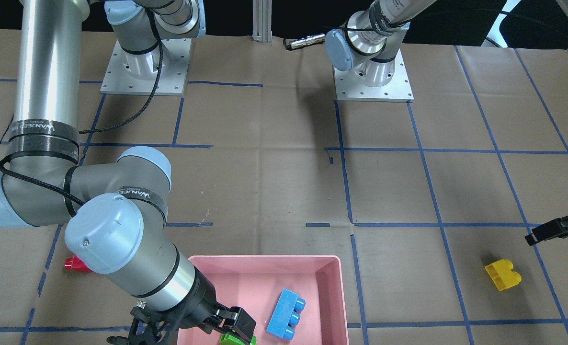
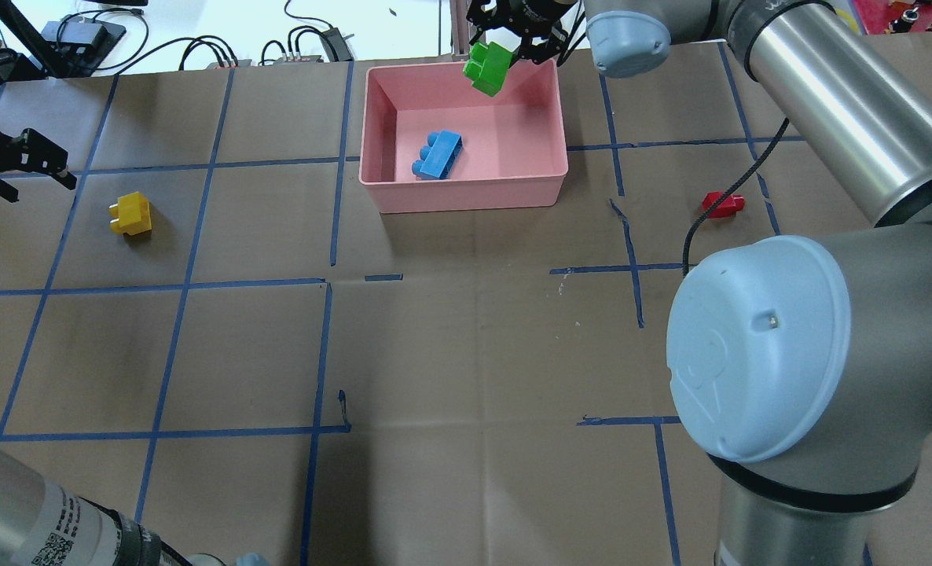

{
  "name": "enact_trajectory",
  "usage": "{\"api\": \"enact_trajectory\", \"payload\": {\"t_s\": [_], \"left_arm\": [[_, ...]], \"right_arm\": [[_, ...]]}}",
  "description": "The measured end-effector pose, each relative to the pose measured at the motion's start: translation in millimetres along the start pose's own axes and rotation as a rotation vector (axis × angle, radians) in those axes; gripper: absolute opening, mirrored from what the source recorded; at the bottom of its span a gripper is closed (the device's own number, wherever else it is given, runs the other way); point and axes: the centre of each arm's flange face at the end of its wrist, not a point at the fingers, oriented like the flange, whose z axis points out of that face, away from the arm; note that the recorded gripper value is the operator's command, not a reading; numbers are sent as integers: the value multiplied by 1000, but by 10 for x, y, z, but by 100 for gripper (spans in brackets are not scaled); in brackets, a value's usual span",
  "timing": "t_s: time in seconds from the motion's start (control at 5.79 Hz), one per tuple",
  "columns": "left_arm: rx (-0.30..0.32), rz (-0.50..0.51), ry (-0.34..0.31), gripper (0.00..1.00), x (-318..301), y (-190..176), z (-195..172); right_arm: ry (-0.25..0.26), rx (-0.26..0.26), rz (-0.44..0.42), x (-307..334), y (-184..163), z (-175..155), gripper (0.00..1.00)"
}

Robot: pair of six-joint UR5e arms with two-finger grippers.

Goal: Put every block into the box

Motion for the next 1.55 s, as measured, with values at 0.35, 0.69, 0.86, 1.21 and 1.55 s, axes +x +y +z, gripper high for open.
{"api": "enact_trajectory", "payload": {"t_s": [0.35, 0.69, 0.86, 1.21, 1.55], "left_arm": [[64, -32, -34, 98, 292, -413, 676], [58, -89, -82, 99, 642, -507, 1044], [47, -97, -91, 98, 642, -458, 1055], [16, -110, -111, 98, 436, -341, 924], [-12, -96, -99, 97, 230, -265, 1058]], "right_arm": [[83, 56, -76, 24, -18, -172, 100], [203, 61, -157, 227, 58, -656, 99], [272, 35, -187, 544, 79, -1005, 99], [389, -17, -190, 1658, 12, -1586, 98], [425, -31, -177, 2642, 152, -1539, 97]]}}
